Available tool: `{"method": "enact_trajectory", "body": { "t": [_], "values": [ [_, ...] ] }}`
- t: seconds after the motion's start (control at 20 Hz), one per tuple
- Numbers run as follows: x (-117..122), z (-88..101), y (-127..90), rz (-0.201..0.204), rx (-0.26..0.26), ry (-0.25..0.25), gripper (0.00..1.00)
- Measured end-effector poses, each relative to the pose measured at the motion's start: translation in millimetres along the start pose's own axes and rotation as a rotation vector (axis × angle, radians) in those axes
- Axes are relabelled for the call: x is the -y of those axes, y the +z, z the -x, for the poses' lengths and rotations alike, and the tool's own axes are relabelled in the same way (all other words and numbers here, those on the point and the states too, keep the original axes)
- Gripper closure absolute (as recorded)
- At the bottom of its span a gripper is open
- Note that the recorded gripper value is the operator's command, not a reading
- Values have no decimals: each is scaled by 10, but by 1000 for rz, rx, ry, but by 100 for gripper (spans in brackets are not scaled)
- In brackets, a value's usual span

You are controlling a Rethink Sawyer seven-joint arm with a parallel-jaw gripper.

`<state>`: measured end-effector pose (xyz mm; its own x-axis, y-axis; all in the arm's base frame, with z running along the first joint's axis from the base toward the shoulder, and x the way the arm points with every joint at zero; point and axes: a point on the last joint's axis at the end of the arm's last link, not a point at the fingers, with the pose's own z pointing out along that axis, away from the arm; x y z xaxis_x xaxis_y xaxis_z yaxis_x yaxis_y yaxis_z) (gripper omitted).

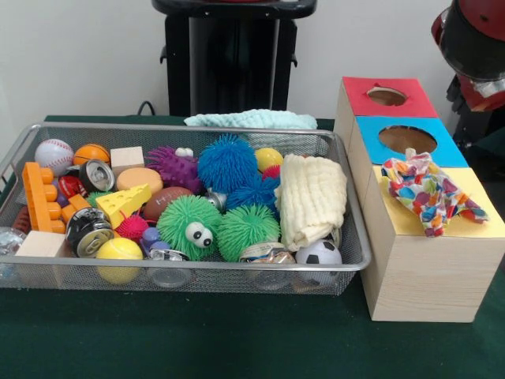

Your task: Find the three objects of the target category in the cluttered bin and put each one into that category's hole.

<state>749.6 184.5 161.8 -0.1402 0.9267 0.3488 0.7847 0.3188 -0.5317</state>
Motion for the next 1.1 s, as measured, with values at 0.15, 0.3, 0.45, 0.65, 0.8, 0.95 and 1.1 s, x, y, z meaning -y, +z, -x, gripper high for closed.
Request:
{"method": "enact_trajectory", "body": {
  "t": [0.15,0.3,0.45,0.65,0.8,0.95,1.1],
  "values": [
    [-61,28,-6,44,21,-1,100],
    [-249,121,-2,174,85,0,100],
    [-474,241,-24,332,168,2,100],
    [-588,381,-82,438,265,13,100],
    [-489,450,-142,410,310,28,100],
    [-236,476,-270,309,330,55,100],
    [-20,406,-413,224,319,72,100]
  ]
}}
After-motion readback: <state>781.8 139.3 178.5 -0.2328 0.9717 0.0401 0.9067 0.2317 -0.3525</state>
